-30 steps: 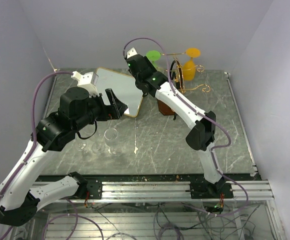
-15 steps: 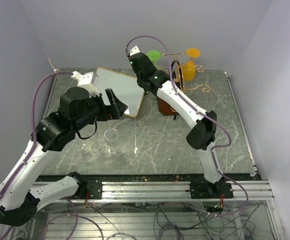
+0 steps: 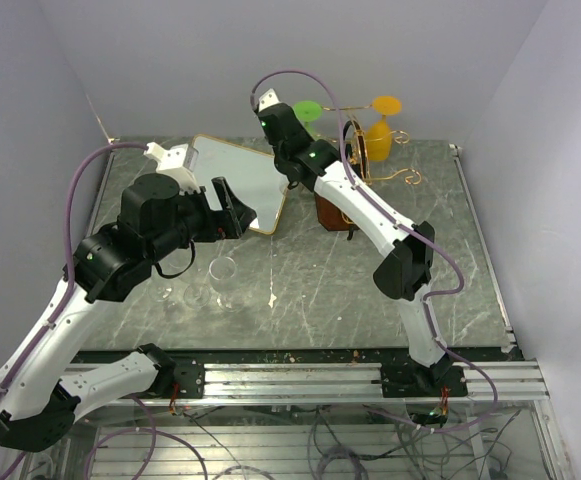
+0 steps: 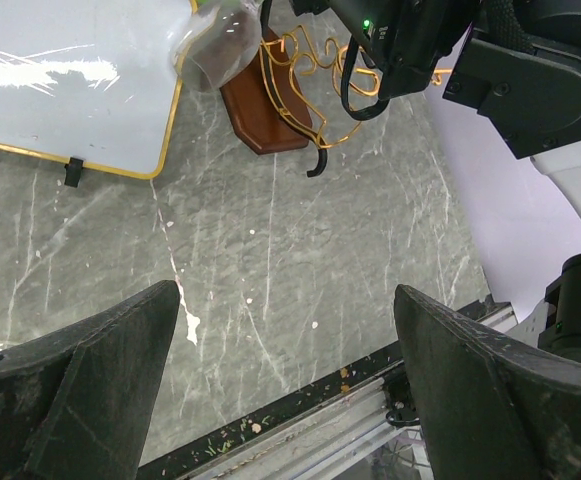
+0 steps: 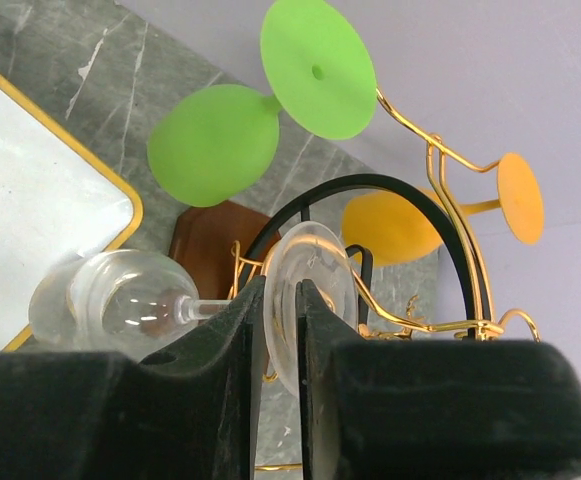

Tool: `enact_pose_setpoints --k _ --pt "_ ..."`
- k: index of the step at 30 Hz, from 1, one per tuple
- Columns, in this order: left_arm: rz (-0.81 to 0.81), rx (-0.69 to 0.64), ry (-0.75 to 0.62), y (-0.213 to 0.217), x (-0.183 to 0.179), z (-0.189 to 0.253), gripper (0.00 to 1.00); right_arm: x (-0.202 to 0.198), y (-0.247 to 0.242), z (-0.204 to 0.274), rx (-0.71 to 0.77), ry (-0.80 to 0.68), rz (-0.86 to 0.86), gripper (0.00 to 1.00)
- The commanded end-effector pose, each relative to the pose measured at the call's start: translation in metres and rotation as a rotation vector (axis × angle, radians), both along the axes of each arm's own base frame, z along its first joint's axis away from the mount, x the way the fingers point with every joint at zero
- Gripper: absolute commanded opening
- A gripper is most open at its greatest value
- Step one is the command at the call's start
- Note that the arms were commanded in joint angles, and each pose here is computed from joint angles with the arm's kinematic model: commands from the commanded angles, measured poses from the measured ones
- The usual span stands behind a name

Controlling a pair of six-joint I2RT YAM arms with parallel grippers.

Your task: Take the wine glass off the wine glass rack

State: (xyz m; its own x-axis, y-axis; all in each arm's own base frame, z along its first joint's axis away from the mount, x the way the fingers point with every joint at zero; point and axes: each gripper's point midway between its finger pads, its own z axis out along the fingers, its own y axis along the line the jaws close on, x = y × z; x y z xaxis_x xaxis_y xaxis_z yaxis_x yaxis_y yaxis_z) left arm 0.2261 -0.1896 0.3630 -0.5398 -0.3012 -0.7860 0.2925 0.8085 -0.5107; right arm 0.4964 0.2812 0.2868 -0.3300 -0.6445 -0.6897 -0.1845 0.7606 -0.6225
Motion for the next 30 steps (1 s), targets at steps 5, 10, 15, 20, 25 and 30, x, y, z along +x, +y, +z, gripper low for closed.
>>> enact_pose_setpoints --k 5,10,15,20,25,30 --pt "-0.031 -0.024 -0.023 -0.007 -0.001 0.009 0.98 -0.002 -0.004 0.017 0.018 -0.032 -0.005 0.03" --pt "-0.034 -0.023 -0.022 -0.008 0.0 0.008 0.98 -0.002 -0.008 0.022 0.007 -0.045 -0.015 0.0" --pt "-0.036 -0.026 -0.021 -0.009 0.0 0.009 0.98 -0.002 -0.012 0.029 -0.007 -0.066 -0.022 0.0" --pt "-0.041 -0.029 -0.022 -0.01 0.0 0.01 0.98 -0.001 -0.015 0.034 -0.03 -0.083 -0.032 0.0" --pt "-0.046 -0.031 -0.022 -0.011 0.0 0.011 0.98 0.002 -0.019 0.037 -0.046 -0.094 -0.037 0.0" --pt "-0.044 -0.033 -0.022 -0.011 0.001 0.011 0.98 0.006 -0.023 0.042 -0.048 -0.114 -0.044 0.0"
